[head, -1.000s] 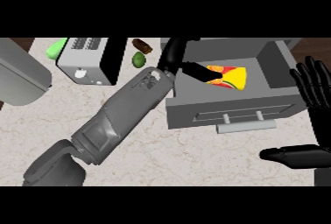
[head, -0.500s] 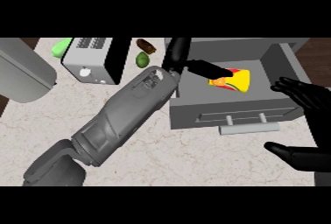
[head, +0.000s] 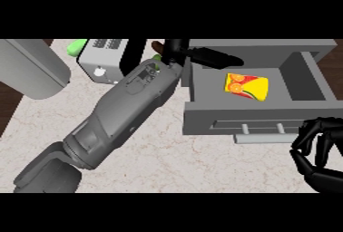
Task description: Pick up the cup, place it into the drawer and close the drawer
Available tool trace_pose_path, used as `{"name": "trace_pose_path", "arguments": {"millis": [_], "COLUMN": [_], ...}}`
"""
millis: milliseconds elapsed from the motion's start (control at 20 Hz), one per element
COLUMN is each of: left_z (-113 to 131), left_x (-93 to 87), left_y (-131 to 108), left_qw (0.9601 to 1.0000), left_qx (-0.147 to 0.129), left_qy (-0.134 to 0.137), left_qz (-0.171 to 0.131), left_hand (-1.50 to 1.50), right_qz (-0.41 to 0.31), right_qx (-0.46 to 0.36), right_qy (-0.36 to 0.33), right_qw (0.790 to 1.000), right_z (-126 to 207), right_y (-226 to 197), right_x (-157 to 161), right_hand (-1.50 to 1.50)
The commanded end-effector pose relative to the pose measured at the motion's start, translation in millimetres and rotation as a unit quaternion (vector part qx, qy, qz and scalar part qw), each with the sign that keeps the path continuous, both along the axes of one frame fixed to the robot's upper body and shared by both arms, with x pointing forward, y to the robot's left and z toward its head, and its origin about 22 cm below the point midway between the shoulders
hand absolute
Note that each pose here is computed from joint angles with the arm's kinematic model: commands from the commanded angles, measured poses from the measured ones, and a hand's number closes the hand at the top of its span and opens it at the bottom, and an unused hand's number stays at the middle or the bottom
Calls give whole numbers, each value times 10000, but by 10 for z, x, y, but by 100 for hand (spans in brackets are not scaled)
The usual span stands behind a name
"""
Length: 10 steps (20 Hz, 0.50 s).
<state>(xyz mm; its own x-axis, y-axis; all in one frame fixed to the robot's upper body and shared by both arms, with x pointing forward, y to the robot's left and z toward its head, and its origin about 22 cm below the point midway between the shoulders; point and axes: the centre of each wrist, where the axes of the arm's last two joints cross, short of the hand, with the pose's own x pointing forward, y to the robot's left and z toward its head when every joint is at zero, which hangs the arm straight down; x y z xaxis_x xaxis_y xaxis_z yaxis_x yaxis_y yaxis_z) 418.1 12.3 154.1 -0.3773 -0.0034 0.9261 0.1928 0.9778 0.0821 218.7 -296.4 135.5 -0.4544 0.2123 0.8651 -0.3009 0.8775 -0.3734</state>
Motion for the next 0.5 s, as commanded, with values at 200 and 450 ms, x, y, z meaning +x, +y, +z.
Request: {"name": "trace_pose_path", "arguments": {"millis": [200, 450], "left_z": [132, -70], "left_x": [44, -165], "left_y": [631, 909], "left_qw": [9994, 9985], "left_qx": [-192, -439], "left_qy": [90, 104], "left_qz": [271, 309], "left_hand": [-150, -150], "right_qz": [-404, -737], "right_qx": [-958, -1226], "right_qy": [98, -14], "right_qw": [9945, 9897], "right_z": [-81, -184], "right_y": [42, 304], "right_x": [-67, 14], "right_hand": [150, 150]}}
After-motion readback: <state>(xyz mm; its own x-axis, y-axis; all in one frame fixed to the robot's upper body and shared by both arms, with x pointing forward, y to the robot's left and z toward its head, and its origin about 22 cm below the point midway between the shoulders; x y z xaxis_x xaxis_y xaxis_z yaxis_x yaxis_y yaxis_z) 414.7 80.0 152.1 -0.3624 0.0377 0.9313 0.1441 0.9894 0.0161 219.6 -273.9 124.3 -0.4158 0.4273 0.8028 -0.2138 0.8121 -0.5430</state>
